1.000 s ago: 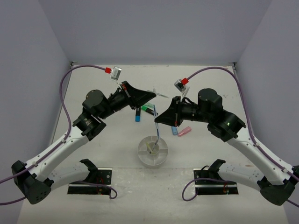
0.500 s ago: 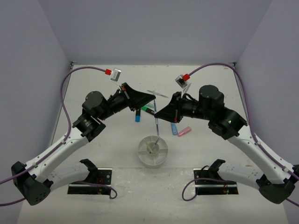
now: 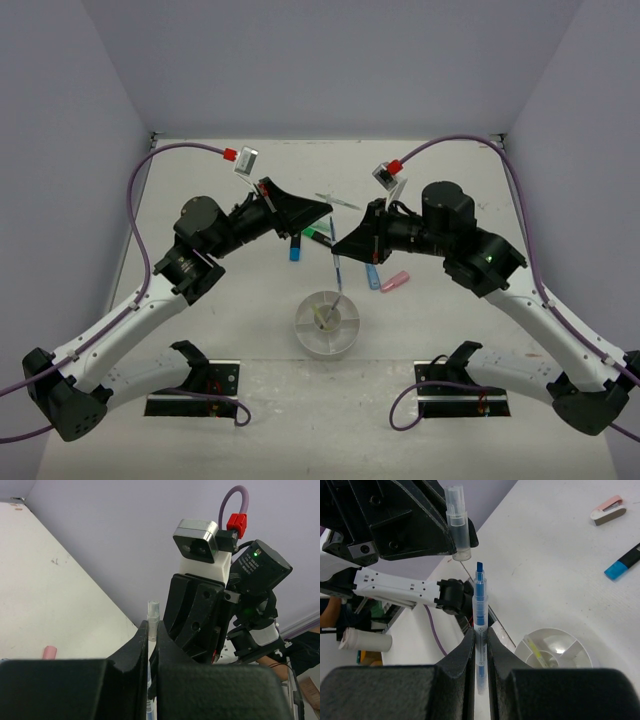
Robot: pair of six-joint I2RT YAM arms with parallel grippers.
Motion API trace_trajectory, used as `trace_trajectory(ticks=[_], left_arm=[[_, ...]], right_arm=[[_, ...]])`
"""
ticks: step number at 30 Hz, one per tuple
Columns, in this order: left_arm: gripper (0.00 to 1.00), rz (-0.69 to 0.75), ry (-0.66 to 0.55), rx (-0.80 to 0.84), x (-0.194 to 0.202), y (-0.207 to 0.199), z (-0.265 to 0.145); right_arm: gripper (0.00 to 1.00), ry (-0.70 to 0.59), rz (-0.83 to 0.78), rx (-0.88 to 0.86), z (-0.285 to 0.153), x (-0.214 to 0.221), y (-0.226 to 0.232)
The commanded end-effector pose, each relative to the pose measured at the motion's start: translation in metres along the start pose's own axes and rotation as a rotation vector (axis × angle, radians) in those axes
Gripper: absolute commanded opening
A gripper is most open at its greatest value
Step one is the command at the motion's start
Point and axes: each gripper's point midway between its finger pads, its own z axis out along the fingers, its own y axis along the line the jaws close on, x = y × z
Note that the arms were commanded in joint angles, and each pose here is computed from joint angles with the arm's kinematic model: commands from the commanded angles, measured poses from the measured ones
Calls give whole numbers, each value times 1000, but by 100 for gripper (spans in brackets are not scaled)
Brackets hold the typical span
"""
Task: Sort the stationery into containers
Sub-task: Close the pen cap on the pen.
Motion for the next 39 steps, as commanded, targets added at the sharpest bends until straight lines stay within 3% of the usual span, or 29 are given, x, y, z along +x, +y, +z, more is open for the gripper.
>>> trace_trajectory(ticks=[1, 29, 39], left_arm=[[0, 28, -29, 36, -12, -13, 0], [0, 12, -17, -6, -4, 5, 4], [0, -18, 3, 17, 4, 2, 2]], right_arm=[[0, -53, -48, -18, -8, -18, 12], [0, -56, -61, -21, -8, -25, 14], [0, -102, -43, 14, -10, -45, 7]])
